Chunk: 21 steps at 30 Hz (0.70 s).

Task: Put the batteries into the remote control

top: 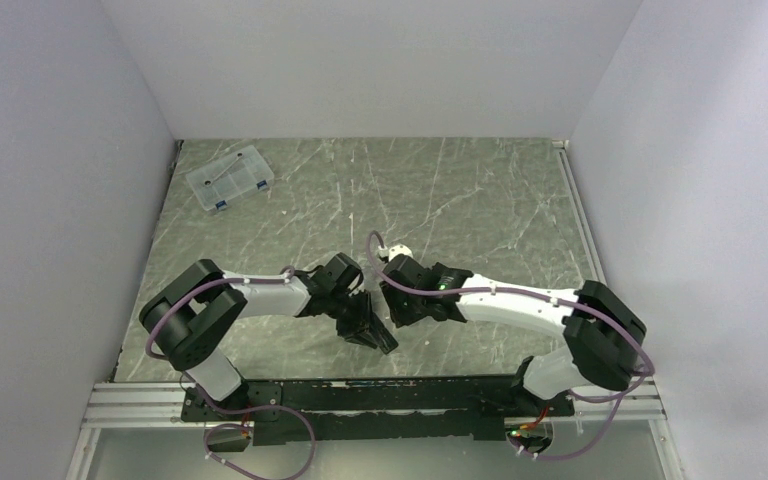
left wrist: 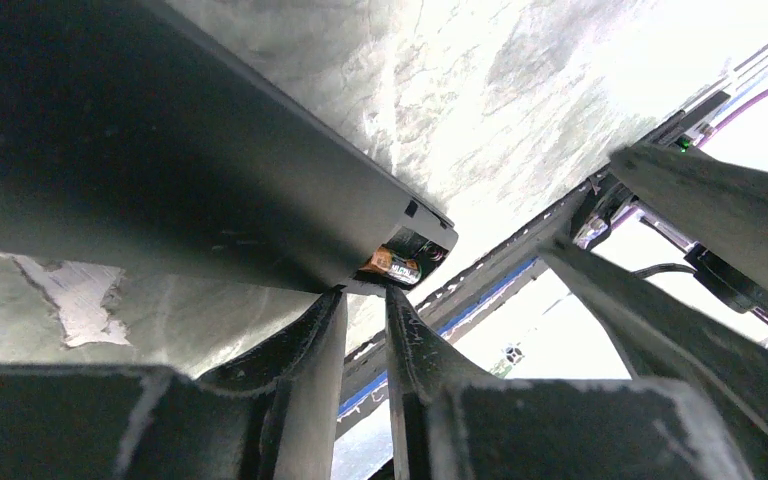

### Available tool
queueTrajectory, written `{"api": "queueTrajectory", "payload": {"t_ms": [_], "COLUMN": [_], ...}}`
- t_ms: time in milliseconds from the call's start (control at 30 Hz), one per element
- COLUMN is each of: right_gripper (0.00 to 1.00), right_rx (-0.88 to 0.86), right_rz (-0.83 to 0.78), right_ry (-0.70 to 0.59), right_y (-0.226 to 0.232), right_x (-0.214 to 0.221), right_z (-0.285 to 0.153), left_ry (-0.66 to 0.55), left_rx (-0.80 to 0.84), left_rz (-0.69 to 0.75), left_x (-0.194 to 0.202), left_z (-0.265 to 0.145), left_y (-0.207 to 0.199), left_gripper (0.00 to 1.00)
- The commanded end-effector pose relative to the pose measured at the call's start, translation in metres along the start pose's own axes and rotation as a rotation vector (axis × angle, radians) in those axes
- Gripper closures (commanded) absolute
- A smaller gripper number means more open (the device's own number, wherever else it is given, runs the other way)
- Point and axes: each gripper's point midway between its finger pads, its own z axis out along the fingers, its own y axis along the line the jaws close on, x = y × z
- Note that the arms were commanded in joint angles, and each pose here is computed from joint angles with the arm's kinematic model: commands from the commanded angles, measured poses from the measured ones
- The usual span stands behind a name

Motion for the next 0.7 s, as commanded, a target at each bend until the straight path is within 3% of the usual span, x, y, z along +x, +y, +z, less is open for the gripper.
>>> {"api": "queueTrajectory", "payload": {"t_ms": [0, 333, 667], "right_gripper": [0.63, 0.55, 0.68], "right_rx": [-0.057, -0.074, -0.116], "right_rz": [0.024, 0.014, 0.090], "right_ry": [-0.051, -0.089, -0.157], "right_y": [0.007, 0.013, 0.017], "right_x": [-0.010, -0.026, -0.062], "right_z": [-0.017, -0.013, 0.002], "left_ry": [-0.045, -0.184, -0.285], "left_rx": [0.014, -0.089, -0.223], "left_rz": [0.039, 0.146, 0.144], "left_x": [-0.010, -0.021, -0.015], "left_z": [-0.007, -0.069, -0.112], "left_y": [-0.017, -0.037, -0.009], "left_gripper": [0.73, 0.57, 0.52]}}
